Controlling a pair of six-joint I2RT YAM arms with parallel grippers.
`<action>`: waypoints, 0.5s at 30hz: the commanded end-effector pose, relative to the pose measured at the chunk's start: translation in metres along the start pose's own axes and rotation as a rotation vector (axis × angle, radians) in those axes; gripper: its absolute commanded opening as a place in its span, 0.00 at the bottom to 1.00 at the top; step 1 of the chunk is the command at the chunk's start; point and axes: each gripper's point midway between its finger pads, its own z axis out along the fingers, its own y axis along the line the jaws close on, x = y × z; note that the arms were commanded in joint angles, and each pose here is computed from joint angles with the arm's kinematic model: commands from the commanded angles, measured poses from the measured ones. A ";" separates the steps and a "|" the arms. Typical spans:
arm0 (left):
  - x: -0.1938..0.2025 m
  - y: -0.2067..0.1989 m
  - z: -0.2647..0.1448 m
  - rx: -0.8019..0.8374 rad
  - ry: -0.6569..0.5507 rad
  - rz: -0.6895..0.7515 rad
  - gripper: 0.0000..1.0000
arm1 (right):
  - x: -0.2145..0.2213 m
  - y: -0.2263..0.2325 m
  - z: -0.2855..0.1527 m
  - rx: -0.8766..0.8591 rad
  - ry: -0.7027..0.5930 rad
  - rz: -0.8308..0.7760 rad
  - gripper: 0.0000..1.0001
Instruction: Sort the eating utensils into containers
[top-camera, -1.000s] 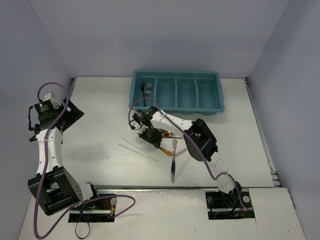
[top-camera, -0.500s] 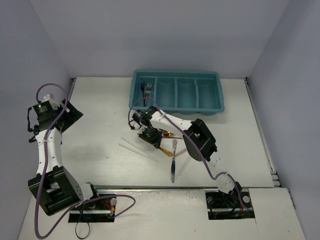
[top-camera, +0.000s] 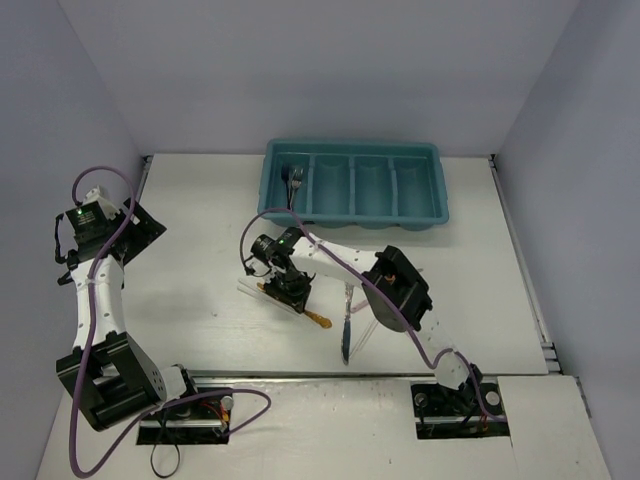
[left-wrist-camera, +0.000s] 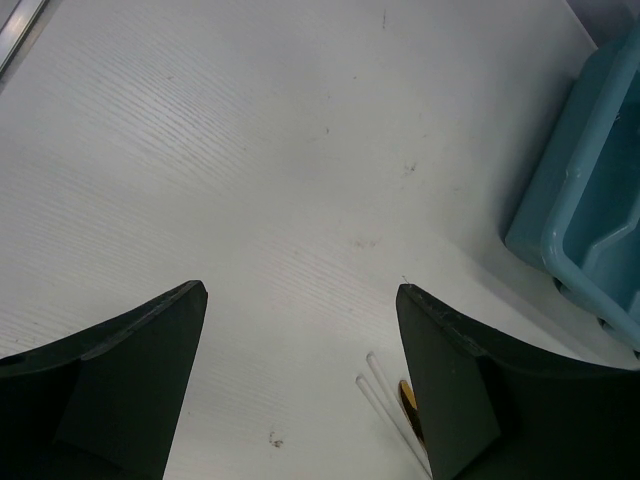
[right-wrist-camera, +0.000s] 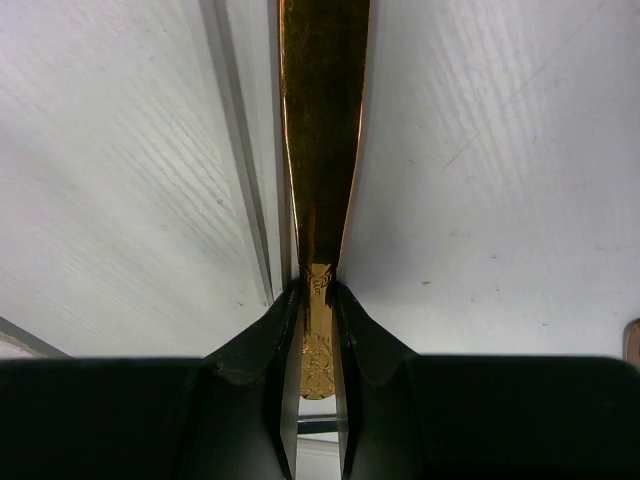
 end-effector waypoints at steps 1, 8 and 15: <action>-0.029 -0.013 -0.010 0.033 -0.091 0.017 0.75 | -0.017 0.005 -0.047 0.005 -0.123 -0.011 0.00; -0.031 -0.015 -0.012 0.035 -0.099 0.019 0.75 | -0.026 -0.012 -0.067 0.054 -0.177 -0.006 0.00; -0.033 -0.015 -0.012 0.031 -0.104 0.019 0.75 | -0.037 -0.024 -0.091 0.048 -0.251 0.009 0.00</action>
